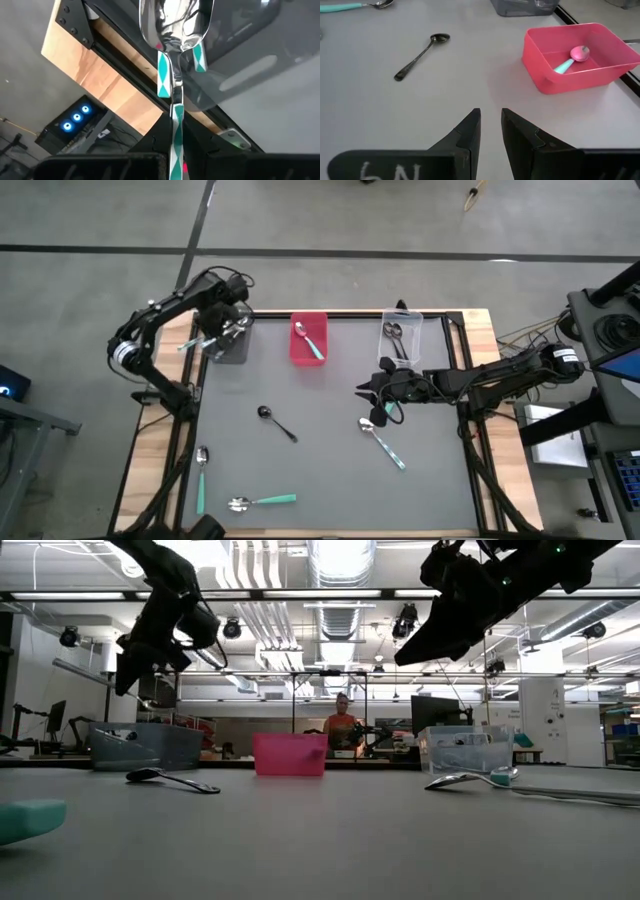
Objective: Sort silverware by color (type)
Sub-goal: Put the blue patterned spoon into the black bin
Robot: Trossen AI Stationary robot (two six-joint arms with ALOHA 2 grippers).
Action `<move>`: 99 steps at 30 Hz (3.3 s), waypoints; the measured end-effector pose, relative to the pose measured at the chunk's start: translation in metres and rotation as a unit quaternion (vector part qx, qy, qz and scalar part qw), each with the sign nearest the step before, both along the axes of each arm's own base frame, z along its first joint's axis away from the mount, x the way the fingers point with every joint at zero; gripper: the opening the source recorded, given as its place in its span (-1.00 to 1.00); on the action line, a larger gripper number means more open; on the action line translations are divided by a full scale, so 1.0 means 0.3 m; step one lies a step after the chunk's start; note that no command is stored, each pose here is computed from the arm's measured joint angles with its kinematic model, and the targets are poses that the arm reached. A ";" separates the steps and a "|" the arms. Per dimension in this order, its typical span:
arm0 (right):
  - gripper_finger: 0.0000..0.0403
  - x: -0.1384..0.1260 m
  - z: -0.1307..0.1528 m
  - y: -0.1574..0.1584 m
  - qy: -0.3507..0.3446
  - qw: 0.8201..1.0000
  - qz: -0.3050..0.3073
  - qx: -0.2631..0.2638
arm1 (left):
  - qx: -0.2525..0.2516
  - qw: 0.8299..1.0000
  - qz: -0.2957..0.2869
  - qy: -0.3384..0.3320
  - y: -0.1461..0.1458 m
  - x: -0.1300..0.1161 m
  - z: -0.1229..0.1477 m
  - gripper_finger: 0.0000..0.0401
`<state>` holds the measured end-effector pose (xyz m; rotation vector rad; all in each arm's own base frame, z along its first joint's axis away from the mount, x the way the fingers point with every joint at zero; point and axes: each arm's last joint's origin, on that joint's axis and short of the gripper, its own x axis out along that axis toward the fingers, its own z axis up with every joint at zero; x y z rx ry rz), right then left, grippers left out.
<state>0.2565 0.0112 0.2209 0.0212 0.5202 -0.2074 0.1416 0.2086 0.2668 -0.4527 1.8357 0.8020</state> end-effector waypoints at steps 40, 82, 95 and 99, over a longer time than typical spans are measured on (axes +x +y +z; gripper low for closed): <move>-0.69 0.004 0.006 -0.002 -0.004 0.999 0.013 -0.031 | -0.086 0.993 0.081 -0.029 0.235 0.080 -0.142 -0.95; -0.70 0.004 0.006 -0.002 -0.002 0.999 0.017 -0.039 | -0.067 0.993 0.083 -0.047 0.280 0.094 -0.199 -0.89; -0.70 0.003 0.006 -0.002 -0.002 0.999 0.017 -0.039 | -0.064 0.993 0.083 -0.050 0.283 0.096 -0.199 -0.89; -0.70 0.003 0.006 -0.002 -0.002 0.999 0.017 -0.039 | -0.063 0.993 0.083 -0.050 0.283 0.096 -0.200 -0.88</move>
